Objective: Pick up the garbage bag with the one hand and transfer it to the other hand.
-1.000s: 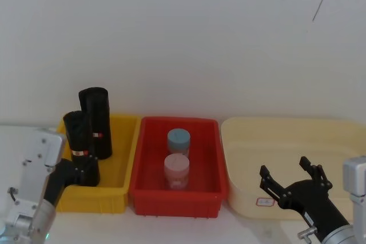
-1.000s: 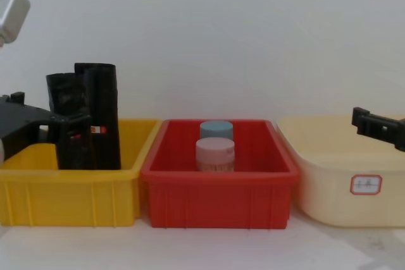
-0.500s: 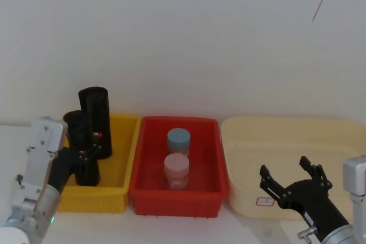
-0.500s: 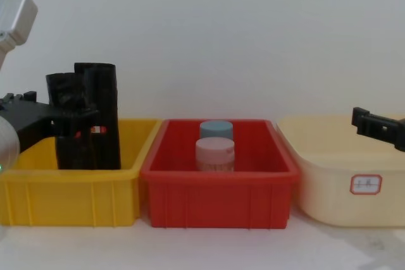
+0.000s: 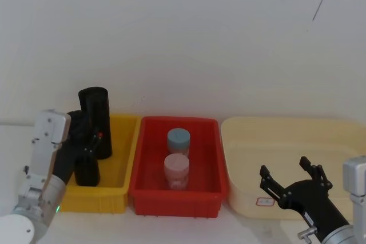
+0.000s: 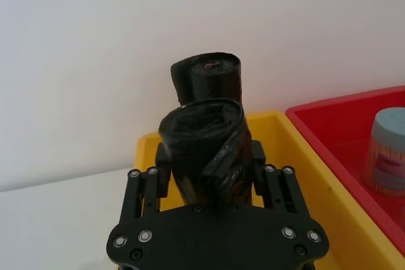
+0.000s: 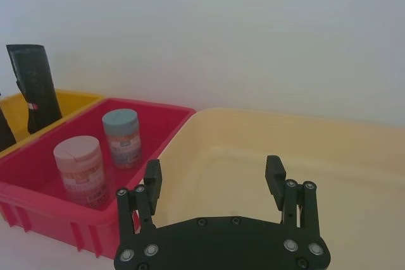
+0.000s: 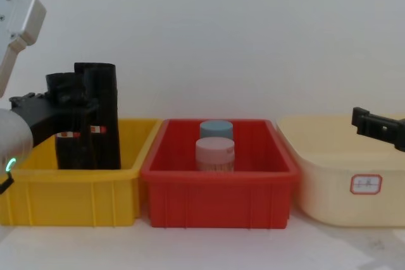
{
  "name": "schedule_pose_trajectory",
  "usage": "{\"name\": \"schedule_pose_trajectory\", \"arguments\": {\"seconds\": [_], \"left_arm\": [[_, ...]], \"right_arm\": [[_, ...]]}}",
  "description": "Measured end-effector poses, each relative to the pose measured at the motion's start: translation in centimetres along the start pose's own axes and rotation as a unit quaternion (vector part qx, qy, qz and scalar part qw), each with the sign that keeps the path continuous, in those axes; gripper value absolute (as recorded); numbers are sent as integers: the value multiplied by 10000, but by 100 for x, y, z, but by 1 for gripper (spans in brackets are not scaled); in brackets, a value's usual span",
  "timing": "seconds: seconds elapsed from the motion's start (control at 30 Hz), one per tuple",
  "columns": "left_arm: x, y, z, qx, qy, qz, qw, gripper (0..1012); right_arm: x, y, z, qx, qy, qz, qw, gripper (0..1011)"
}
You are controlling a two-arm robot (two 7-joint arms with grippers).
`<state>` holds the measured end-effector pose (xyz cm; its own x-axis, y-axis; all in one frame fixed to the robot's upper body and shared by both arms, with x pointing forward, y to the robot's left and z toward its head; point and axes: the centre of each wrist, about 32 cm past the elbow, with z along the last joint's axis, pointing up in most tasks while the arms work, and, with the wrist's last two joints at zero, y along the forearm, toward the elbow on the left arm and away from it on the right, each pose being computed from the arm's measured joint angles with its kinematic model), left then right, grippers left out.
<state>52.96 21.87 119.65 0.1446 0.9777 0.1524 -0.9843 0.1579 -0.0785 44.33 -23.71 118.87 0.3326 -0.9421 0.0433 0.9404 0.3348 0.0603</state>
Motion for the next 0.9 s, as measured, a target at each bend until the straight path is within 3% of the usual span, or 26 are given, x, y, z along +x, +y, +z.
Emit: {"name": "schedule_pose_trajectory", "arguments": {"seconds": [0.2,0.5,0.7,0.8,0.9], "left_arm": [[-3,-45,-1,-52,48,-50,10000,583],[-18,-73,67,-182,72,-105,9998,521],[-42,-81,217,-434,35,-188,9989,494],[-64,-87,327,-632,21,-296,9976,485],[-81,-90,394,-754,18,-389,9964,485]], "right_arm": [[0,0,0,0,0,0,10000,1000],[0,0,0,0,0,0,10000,1000],[0,0,0,0,0,0,10000,1001],[0,0,0,0,0,0,10000,1000],[0,0,0,0,0,0,10000,1001]]}}
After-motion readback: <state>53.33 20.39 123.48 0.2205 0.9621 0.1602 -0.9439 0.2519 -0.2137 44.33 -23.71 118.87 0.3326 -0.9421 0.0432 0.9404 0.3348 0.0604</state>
